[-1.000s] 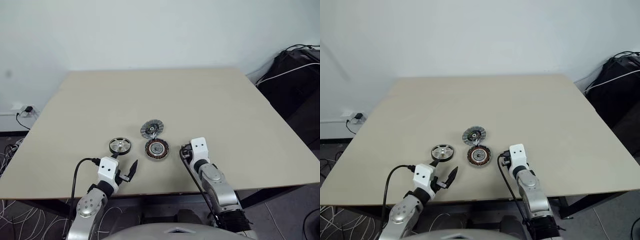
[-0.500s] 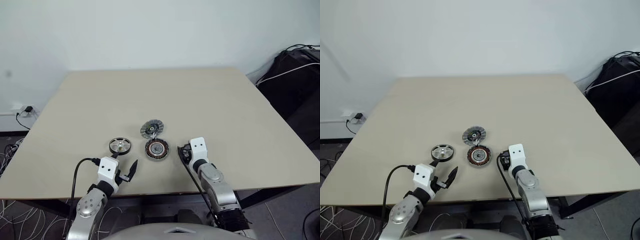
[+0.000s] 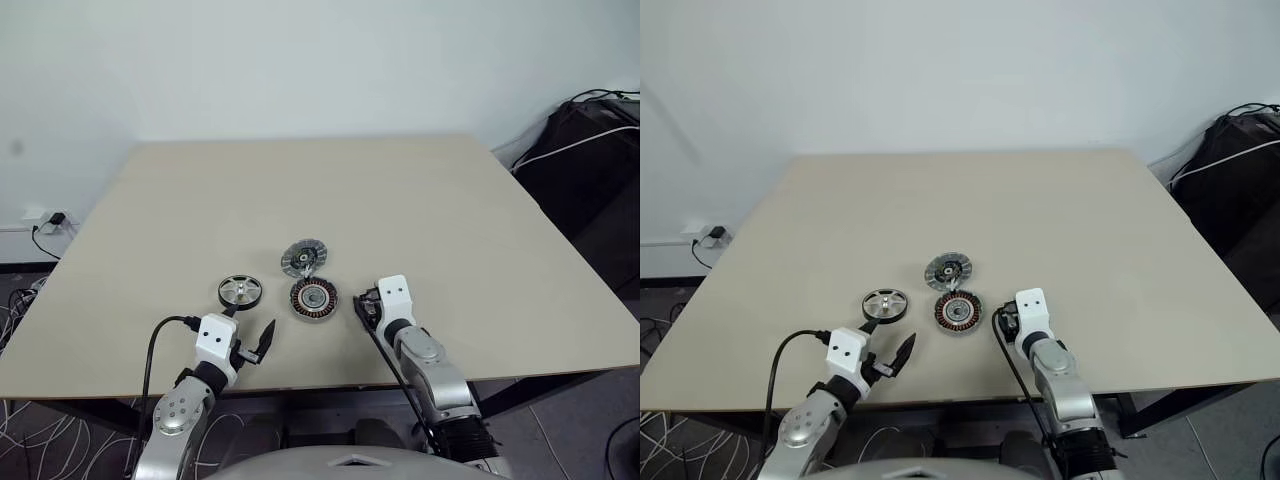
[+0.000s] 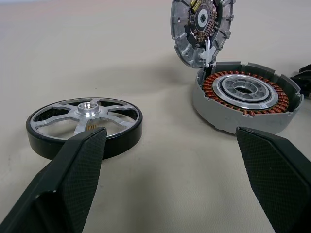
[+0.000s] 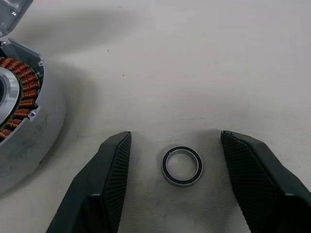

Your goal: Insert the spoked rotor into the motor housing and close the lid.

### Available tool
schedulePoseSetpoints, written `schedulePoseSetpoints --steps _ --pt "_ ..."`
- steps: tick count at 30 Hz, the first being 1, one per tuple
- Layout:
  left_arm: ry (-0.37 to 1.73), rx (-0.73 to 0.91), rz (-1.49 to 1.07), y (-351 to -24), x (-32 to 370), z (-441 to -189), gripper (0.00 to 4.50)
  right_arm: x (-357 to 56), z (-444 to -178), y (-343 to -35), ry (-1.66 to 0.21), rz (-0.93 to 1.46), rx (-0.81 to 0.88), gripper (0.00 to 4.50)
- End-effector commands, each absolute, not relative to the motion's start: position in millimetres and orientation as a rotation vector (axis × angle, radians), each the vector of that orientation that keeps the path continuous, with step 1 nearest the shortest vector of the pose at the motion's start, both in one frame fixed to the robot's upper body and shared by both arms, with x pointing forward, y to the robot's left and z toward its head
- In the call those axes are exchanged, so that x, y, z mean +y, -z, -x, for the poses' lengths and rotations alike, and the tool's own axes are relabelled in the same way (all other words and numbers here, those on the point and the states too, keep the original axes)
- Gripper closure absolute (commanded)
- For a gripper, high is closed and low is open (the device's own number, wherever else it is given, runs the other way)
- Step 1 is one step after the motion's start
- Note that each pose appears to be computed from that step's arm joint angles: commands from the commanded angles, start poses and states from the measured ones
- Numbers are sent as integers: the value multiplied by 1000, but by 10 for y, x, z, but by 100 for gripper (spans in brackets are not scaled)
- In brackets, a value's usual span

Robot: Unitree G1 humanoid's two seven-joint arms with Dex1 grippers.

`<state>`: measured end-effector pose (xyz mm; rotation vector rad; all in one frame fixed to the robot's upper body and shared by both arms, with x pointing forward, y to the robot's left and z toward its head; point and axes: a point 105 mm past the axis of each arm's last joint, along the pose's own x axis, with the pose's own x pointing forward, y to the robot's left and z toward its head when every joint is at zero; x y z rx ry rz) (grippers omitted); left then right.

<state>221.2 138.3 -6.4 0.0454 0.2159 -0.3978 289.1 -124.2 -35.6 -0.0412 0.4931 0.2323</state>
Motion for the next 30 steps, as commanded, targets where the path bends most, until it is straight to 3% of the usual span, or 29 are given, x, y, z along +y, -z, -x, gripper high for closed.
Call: schedulePoseSetpoints --steps 1,5,10,18,30 --pt "401 166 -55 -57 1367 -2258 0 -1208 -2892 340 -243 24 501 263" --pt "400 166 -55 -57 1365 -2264 0 -1213 -2906 314 -238 26 491 382" --pt "401 164 -55 -58 1362 -2266 0 -1178 -2915 191 -258 25 450 382" --pt "406 163 -56 -60 1353 -2279 0 -742 -2966 -335 -448 16 280 382" --pt "395 160 -50 -62 1349 -2268 0 -327 -2933 -219 -603 83 308 382"
